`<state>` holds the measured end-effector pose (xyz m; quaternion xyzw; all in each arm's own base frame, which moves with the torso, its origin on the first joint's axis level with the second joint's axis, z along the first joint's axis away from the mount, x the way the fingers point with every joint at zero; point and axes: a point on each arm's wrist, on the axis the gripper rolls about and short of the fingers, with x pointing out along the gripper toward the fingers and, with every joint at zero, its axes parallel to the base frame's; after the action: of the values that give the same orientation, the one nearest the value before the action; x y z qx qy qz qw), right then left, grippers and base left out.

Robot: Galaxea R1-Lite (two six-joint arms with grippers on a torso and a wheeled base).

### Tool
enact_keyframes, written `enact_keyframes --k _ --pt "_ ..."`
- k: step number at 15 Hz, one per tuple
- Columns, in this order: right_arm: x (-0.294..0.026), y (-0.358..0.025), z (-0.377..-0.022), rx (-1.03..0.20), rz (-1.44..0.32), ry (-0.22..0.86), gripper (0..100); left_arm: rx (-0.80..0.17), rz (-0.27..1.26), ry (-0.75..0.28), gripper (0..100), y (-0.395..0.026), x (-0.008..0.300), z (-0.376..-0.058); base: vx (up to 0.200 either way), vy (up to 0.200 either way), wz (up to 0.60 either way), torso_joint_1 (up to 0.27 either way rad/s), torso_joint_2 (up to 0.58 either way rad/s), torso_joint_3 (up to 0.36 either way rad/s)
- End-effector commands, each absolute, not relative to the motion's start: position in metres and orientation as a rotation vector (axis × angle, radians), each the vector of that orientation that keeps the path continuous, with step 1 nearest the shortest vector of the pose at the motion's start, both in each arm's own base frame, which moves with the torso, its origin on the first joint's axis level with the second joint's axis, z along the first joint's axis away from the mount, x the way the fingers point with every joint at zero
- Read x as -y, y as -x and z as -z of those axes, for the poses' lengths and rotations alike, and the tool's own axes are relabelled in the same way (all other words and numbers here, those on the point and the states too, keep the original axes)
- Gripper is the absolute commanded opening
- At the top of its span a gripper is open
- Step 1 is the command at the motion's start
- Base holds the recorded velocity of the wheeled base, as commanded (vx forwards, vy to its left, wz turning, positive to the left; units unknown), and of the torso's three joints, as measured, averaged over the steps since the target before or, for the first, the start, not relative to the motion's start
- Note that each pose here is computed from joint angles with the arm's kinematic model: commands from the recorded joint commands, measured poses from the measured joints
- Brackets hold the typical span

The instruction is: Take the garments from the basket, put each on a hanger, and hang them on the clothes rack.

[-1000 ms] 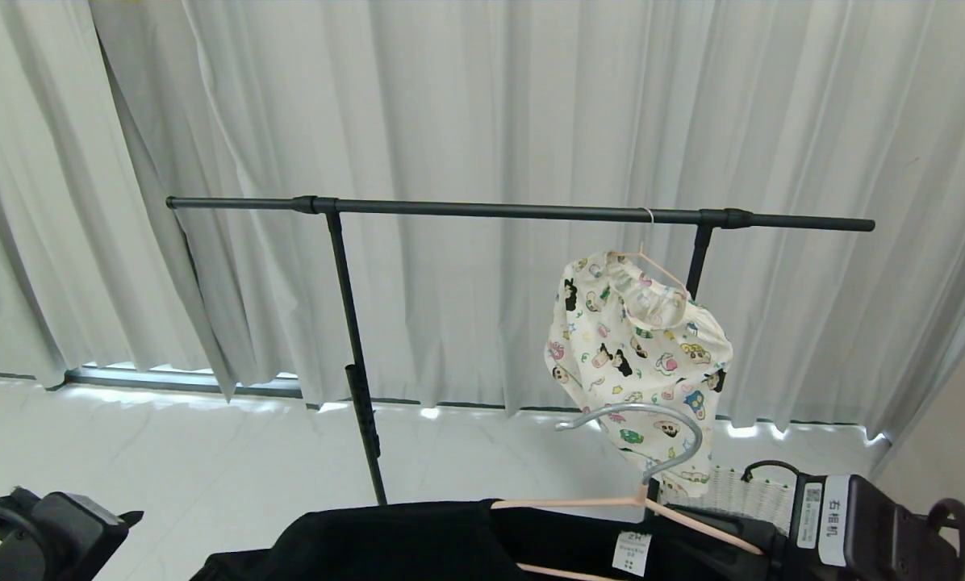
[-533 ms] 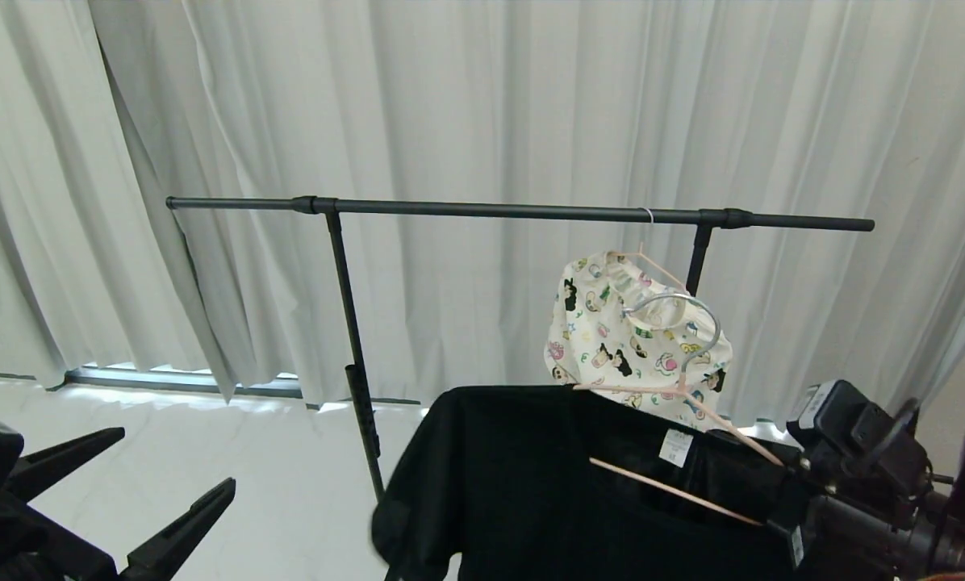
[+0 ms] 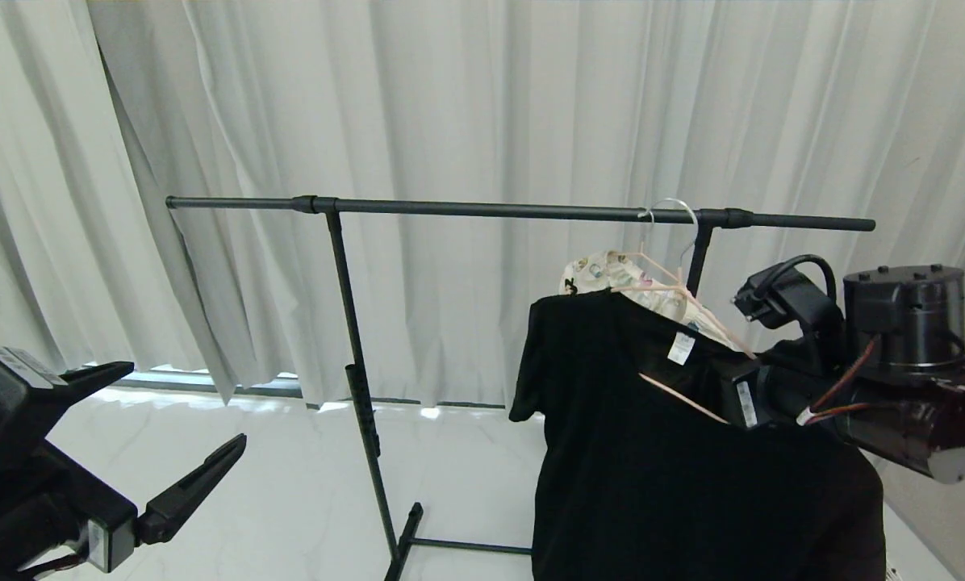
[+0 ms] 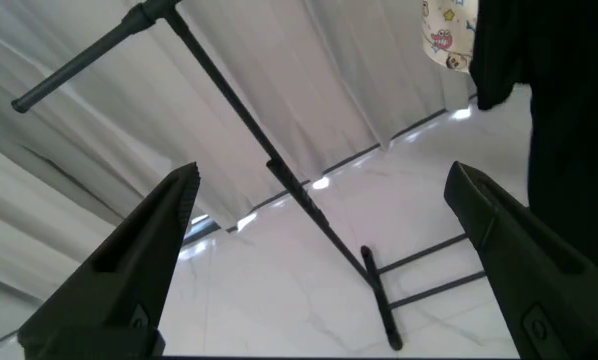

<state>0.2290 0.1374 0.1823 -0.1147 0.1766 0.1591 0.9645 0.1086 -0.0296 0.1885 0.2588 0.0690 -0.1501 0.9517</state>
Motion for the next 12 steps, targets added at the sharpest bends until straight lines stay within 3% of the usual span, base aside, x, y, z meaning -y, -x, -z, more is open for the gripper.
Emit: enact_keyframes --k 1,5,12 --pt "-0.145 -0.244 -0.183 -0.371 -0.282 0.212 0 -0.143 0.303 -0.527 100 -0.111 0.030 -0.189 0.000 0.000 0.00 0.000 0.00 0.000" --pt "-0.147 -0.245 -0.183 -0.369 -0.276 0.188 0 -0.129 0.298 -0.522 100 -0.116 0.031 -0.197 0.000 0.000 0.00 0.000 0.00 0.000" --pt "-0.162 -0.248 -0.189 -0.344 -0.313 0.177 0 -0.129 0.299 -0.519 100 -0.116 0.032 -0.197 0.200 0.000 0.00 0.004 0.00 0.006"
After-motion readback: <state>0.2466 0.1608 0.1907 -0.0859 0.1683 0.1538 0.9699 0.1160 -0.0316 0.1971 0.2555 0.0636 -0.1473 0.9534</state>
